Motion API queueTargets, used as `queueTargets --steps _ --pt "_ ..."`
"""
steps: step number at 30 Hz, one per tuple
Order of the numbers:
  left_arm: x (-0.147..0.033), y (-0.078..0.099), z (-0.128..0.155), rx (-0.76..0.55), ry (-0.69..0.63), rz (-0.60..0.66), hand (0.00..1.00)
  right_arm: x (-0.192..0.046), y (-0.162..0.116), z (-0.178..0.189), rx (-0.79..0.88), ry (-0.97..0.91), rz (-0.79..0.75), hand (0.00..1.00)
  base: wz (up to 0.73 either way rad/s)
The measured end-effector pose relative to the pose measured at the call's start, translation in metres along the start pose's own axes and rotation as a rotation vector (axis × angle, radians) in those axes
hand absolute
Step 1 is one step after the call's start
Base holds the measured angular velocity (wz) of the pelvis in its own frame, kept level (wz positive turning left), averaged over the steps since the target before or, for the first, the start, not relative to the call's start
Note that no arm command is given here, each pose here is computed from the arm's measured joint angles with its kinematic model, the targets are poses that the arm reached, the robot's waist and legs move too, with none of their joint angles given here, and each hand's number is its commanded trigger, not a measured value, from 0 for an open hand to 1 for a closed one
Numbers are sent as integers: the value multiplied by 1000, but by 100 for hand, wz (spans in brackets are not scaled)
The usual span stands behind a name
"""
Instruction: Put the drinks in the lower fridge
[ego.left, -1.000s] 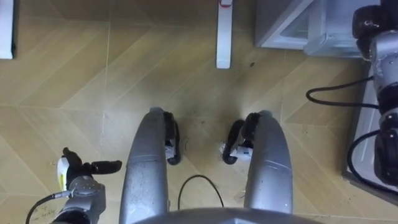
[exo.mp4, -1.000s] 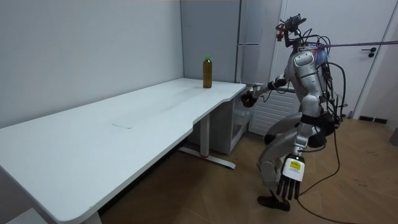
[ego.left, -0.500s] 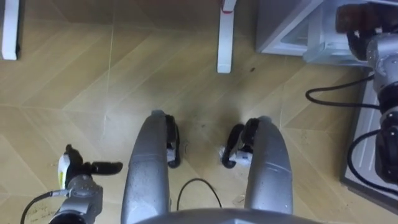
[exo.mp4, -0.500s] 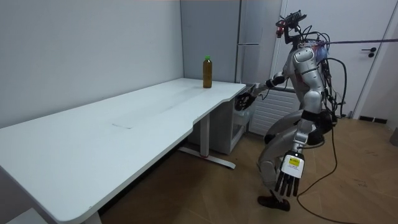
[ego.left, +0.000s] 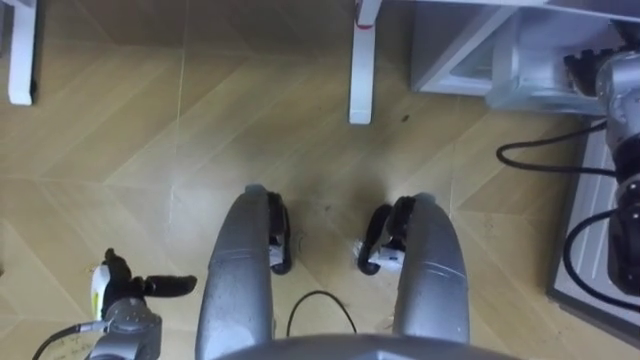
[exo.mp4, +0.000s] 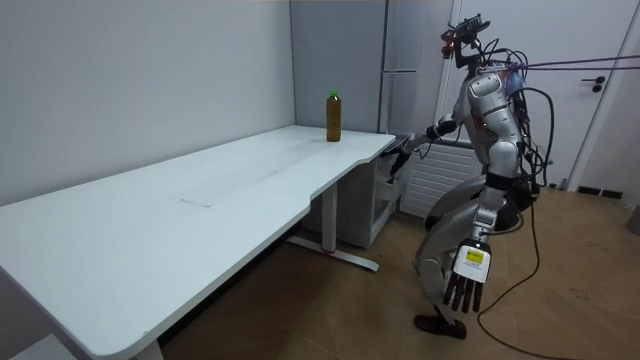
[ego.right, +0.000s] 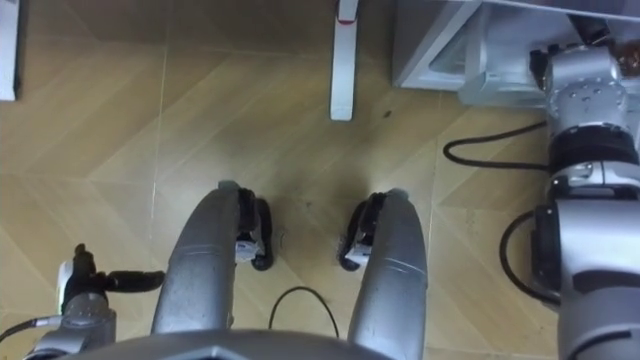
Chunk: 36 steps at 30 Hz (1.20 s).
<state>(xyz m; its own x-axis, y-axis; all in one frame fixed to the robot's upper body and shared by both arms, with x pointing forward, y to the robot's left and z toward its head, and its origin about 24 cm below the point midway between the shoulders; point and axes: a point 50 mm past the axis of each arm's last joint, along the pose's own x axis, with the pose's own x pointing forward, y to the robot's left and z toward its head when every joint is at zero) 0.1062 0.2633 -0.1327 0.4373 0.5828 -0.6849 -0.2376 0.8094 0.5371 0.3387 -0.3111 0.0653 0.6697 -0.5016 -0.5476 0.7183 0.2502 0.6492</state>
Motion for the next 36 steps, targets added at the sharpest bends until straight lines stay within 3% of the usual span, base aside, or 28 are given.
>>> queueTargets --steps 20,29,36 --pt "0 0 0 4 1 -5 0 3 -15 -2 -52 -13 -37 0 -2" --pt "0 0 -3 -5 15 -32 0 10 -51 -9 -82 31 -164 0 0" --pt "1 -2 -6 -28 44 -70 0 12 -78 -12 -106 41 -163 0 2"
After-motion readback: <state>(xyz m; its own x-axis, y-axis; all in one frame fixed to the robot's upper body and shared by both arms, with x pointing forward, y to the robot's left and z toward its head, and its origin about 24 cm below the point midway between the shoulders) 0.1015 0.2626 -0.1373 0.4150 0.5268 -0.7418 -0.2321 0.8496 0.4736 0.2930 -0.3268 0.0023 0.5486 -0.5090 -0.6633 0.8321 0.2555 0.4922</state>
